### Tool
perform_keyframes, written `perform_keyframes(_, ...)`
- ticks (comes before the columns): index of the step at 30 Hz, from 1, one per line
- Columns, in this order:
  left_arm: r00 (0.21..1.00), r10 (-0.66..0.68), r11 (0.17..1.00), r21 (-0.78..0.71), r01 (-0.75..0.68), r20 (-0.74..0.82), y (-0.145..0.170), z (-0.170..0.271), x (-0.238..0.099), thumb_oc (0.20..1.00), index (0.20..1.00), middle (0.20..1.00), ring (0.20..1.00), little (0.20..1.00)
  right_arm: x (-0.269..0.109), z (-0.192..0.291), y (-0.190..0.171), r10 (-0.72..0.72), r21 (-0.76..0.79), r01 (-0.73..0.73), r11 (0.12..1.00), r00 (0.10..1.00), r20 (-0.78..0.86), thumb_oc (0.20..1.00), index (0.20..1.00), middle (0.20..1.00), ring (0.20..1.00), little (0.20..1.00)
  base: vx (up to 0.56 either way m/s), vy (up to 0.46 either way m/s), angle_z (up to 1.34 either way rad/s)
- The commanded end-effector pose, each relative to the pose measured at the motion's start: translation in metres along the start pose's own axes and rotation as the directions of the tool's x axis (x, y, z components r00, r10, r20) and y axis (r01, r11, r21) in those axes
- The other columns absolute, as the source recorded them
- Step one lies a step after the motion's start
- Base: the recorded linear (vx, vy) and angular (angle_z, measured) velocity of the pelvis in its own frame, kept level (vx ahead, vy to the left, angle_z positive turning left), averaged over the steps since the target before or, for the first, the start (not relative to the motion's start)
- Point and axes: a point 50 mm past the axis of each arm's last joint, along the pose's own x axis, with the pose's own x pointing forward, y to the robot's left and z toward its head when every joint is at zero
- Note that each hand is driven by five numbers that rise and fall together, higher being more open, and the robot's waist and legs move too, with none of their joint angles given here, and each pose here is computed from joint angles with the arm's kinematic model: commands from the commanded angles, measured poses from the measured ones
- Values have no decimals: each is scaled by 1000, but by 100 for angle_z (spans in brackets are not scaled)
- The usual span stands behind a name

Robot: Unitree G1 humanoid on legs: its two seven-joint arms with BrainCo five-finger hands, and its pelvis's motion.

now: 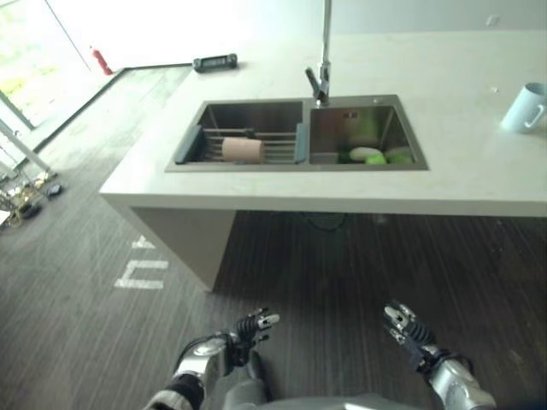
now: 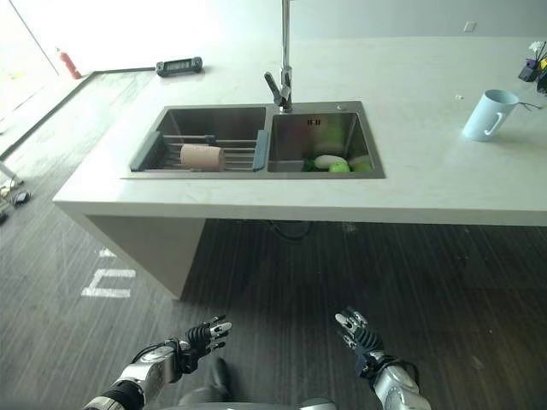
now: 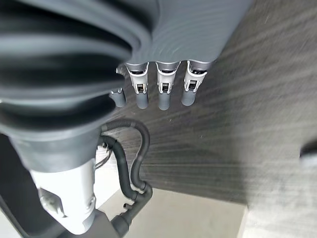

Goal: Place the dishes in the dishwasher.

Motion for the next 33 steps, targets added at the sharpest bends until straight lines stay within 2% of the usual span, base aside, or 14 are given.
perform_keyframes(1, 996, -18, 1000, 5, 18, 89, -3, 23, 3, 1000, 1000, 1000, 1000, 1000, 10, 25, 20, 90, -12, -89, 996, 989, 119, 1000, 1000, 1000, 1000, 1000, 181, 143, 9)
perform_keyframes(9, 998, -23, 999, 41, 21, 50, -6, 19, 5, 1000, 1000, 1000, 1000, 1000, 12, 22, 33, 79, 30, -84, 996, 987, 139, 1000, 1000, 1000, 1000, 1000, 110, 154, -1)
perform_keyframes(15, 998, 17, 1000, -1, -17, 58, 1, 13, -1, 1000, 1000, 1000, 1000, 1000, 12, 14, 36, 111, 13, -113, 993, 989, 100, 1000, 1000, 1000, 1000, 1000, 82, 32, -59)
perform_keyframes(25, 995, 43, 999, -31, -40, 89, 10, 8, -8, 1000, 1000, 1000, 1000, 1000, 16, 14, 42, 129, 3, -130, 992, 988, 86, 1000, 1000, 1000, 1000, 1000, 88, -225, -20)
perform_keyframes(33, 996, -20, 998, -64, 25, 83, -4, 4, -1, 1000, 1000, 1000, 1000, 1000, 19, 15, 39, 129, -15, -128, 992, 990, 60, 1000, 1000, 1000, 1000, 1000, 121, -264, 6)
